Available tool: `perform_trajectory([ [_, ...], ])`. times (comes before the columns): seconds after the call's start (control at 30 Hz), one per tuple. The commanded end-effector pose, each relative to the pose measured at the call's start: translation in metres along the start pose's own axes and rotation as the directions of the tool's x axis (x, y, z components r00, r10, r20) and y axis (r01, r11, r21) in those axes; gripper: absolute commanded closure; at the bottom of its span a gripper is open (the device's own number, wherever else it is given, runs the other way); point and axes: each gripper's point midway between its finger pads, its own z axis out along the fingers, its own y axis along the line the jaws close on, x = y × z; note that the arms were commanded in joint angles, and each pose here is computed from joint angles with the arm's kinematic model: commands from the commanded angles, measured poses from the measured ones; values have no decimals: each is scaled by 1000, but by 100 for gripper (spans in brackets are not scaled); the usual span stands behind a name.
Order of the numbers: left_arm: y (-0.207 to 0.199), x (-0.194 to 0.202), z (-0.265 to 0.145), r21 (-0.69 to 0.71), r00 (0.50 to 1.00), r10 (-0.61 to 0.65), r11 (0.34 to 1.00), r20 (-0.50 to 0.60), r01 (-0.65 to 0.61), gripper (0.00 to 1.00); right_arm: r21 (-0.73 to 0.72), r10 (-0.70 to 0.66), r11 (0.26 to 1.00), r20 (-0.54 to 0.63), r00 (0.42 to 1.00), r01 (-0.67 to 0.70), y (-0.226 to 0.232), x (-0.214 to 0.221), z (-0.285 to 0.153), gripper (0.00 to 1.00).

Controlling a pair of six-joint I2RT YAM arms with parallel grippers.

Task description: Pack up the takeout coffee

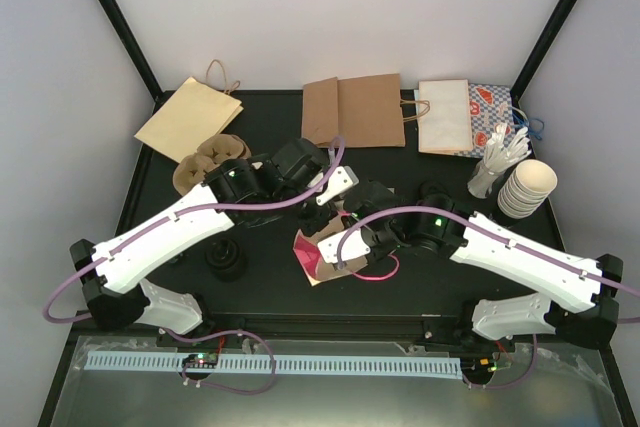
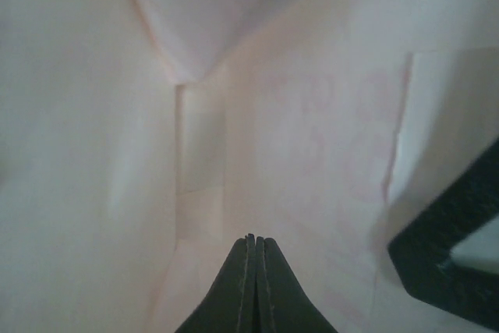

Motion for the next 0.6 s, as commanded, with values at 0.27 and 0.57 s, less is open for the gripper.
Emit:
perform_trajectory([
  [0.27,-22,-2,-12,110,999,43,993,27,-45,98,-93,-51,994,101,994,61,11,-7,-5,99],
  [0.57,-42,-12,-26,205,995,53,976,87,-70,98,-161,-35,986,103,994,51,29,-4,15,99],
])
